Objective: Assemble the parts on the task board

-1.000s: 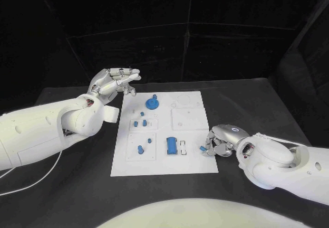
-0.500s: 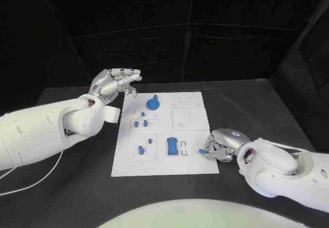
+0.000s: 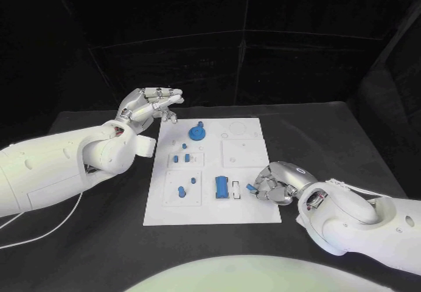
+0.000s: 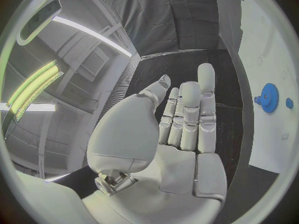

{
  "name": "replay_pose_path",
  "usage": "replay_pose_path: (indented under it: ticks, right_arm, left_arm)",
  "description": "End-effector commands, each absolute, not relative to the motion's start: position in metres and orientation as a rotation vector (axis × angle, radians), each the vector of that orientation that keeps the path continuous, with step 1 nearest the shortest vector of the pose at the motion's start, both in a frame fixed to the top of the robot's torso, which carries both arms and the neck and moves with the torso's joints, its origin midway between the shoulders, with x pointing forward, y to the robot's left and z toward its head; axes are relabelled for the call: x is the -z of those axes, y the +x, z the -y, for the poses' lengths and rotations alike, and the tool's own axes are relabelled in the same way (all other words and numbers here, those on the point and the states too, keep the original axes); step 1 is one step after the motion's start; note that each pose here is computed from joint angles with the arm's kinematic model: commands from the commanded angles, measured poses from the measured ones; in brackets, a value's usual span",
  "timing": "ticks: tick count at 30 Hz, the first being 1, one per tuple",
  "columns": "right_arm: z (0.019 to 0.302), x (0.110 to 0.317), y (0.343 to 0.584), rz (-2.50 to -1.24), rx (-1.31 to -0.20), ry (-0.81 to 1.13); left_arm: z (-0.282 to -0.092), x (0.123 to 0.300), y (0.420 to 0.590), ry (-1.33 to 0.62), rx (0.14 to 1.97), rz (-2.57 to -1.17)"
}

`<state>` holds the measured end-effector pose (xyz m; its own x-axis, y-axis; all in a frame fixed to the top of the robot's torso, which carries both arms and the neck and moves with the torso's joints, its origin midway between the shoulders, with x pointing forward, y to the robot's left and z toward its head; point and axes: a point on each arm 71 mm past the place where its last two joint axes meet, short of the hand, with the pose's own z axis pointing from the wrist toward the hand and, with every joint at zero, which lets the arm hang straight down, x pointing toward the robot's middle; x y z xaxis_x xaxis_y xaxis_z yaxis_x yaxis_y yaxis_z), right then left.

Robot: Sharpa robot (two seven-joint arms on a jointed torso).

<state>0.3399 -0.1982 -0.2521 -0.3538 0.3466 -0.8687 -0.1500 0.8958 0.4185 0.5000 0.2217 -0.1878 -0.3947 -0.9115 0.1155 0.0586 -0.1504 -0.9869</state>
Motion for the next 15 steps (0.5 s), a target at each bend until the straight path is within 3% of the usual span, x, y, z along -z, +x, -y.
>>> replay_pose_path:
  ticks: [1, 15]
  right_arm:
    - [0.195, 0.253, 0.342, -1.855, -0.559, 0.242]
    - [0.177, 0.266, 0.35, -1.951, -0.561, 0.341]
  left_arm:
    - [-0.22, 0.186, 0.5, -1.021, 1.659, -1.351]
    - [-0.219, 0.186, 0.5, -1.021, 1.662, -1.354]
